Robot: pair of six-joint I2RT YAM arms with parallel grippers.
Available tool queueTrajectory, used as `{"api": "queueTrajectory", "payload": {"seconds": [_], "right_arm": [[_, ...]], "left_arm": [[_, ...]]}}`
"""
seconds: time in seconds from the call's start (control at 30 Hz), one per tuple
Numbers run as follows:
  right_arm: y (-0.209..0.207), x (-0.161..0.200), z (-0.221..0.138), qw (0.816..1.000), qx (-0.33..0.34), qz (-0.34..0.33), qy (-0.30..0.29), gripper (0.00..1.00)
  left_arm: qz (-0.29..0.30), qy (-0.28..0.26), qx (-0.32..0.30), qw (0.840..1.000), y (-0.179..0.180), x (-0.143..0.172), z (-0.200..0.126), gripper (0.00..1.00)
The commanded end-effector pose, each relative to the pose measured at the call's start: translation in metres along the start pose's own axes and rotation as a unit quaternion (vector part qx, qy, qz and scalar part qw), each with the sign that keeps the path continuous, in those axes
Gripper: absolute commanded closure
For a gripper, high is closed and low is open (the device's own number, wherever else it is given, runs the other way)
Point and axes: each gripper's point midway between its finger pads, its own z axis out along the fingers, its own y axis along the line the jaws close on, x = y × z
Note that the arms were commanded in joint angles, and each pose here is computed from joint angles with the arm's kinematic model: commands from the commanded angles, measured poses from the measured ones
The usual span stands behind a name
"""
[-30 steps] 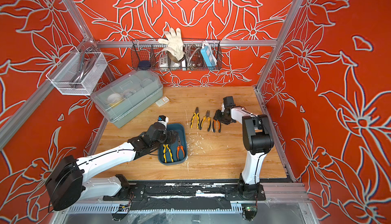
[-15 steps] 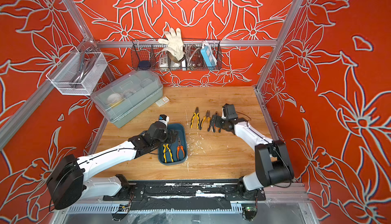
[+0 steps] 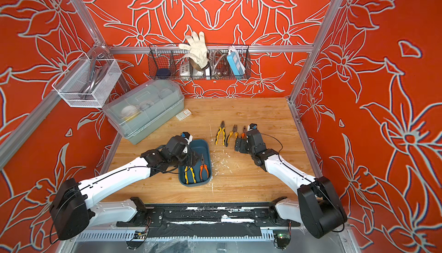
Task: Take the pliers out of the storage box
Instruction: Pick up the pliers from the storage box.
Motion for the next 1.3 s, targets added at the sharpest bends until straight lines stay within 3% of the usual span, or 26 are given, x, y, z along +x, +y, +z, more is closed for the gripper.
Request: {"api": "queueTrajectory", "payload": {"seconds": [0.0, 0.2, 0.47, 0.93, 1.27], "right_arm": [[0.003, -0.008, 0.003, 1.0, 0.002, 0.001, -0.005, 0.02], [0.003, -0.007, 0.005, 1.0, 0.004, -0.002, 0.0, 0.03], [0.002, -0.006, 0.007, 1.0, 0.006, -0.003, 0.005, 0.03], [0.005, -0.005, 0.009, 1.0, 0.001, -0.004, 0.011, 0.03], [0.005, -0.006, 0.009, 1.0, 0.002, -0.005, 0.013, 0.03]], "left_arm": [[-0.009, 0.051, -0.009, 0.999, -0.001, 0.025, 0.002, 0.51], [0.006, 0.089, -0.072, 0.993, 0.006, 0.038, 0.007, 0.52], [-0.021, 0.123, -0.087, 0.988, 0.005, 0.055, 0.024, 0.52], [-0.011, 0.168, -0.118, 0.979, 0.004, 0.074, 0.062, 0.54], [-0.011, 0.195, -0.151, 0.969, 0.015, 0.088, 0.08, 0.73]]}}
